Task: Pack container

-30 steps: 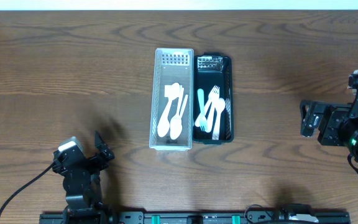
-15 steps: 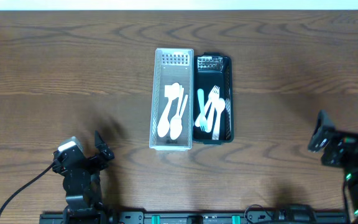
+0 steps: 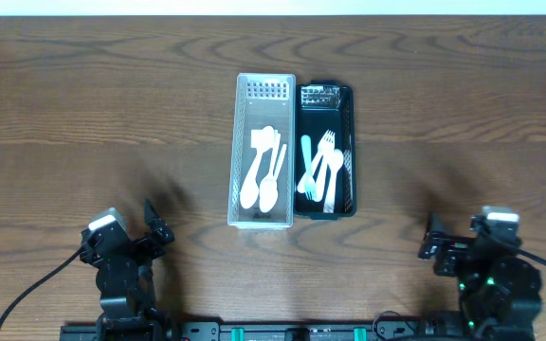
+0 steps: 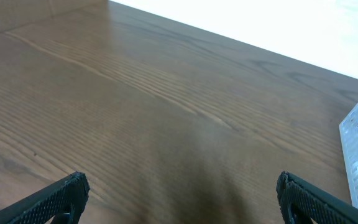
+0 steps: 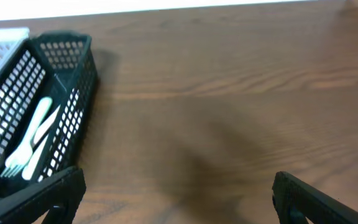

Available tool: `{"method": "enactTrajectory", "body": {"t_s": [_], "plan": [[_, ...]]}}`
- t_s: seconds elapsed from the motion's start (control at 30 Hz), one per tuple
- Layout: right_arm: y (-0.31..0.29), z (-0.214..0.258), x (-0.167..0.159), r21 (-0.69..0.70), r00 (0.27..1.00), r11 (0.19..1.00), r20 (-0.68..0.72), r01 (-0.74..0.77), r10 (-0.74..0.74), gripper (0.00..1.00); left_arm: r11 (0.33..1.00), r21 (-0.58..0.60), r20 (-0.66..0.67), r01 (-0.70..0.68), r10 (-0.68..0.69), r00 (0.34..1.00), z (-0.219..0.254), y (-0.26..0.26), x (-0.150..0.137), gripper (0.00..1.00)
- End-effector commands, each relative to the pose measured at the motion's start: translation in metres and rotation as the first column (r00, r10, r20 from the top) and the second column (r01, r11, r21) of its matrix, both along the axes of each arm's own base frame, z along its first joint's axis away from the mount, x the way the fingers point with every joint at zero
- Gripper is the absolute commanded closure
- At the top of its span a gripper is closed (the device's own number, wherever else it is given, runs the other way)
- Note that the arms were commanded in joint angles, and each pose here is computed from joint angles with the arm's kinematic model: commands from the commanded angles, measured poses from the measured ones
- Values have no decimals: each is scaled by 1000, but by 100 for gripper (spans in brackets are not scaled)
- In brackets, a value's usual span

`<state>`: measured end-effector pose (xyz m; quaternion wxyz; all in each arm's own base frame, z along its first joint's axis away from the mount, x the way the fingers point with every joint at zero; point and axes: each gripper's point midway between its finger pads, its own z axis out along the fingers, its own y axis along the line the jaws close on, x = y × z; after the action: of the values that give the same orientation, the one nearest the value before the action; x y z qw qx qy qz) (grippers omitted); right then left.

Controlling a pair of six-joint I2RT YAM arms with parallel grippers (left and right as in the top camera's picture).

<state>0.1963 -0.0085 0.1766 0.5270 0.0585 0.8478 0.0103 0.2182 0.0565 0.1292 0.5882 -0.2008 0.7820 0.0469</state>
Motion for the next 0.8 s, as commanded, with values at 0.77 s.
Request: {"method": "enactTrajectory", "body": {"t_s": [0.77], "plan": [[16,-78,23,88,998,994,-7,-59,60,1,1000,-10,-15,-18,17,1000,-10,3,-1,2]]}}
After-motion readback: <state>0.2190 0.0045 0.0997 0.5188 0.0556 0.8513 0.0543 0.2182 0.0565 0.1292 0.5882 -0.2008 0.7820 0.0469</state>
